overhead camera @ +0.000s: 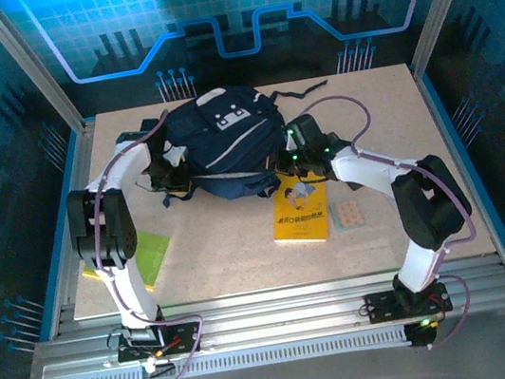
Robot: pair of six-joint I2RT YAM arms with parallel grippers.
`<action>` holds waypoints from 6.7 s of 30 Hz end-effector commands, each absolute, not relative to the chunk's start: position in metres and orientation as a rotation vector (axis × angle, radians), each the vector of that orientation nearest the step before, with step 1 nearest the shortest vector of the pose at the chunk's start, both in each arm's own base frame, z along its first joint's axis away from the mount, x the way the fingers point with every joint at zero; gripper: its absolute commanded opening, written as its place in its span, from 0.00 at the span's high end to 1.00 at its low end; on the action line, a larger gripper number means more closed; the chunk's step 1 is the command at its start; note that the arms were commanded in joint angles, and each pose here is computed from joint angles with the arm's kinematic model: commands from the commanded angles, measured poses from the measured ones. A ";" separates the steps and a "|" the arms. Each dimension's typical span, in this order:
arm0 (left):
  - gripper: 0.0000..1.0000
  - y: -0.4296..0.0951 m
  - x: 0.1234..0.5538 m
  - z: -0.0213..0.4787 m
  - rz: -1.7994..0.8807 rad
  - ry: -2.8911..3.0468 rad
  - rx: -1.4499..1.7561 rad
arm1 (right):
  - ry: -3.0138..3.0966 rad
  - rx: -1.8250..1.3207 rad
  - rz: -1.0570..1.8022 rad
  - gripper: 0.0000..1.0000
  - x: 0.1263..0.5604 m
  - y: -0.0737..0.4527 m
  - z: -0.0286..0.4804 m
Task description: Pack books, pencil case, and school supplies into a backpack
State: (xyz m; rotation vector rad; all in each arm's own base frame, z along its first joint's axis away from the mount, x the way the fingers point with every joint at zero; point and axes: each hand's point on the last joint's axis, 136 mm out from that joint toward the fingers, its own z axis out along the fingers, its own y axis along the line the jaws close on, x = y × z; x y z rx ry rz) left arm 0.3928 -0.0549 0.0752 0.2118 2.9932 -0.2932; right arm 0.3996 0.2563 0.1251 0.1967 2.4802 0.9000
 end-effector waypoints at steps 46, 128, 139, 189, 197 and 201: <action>0.06 -0.249 0.307 0.105 -0.732 2.608 -0.228 | 2.627 0.215 0.797 0.36 0.272 0.153 0.106; 0.01 -0.334 0.355 0.153 -1.303 2.372 -0.231 | 2.421 0.049 1.047 1.00 0.278 0.156 0.187; 0.01 -0.352 0.377 0.134 -1.586 2.219 -0.435 | 2.190 -0.093 1.337 1.00 0.291 0.186 0.248; 1.00 -0.305 0.450 0.240 -1.352 1.670 -0.707 | 2.143 0.643 1.309 0.00 0.313 0.204 0.180; 1.00 -0.307 0.438 0.246 -1.411 1.591 -0.772 | 1.934 0.824 1.417 0.00 0.341 0.208 0.188; 1.00 -0.307 0.431 0.237 -1.440 1.593 -0.818 | 1.870 0.865 1.425 0.05 0.353 0.207 0.188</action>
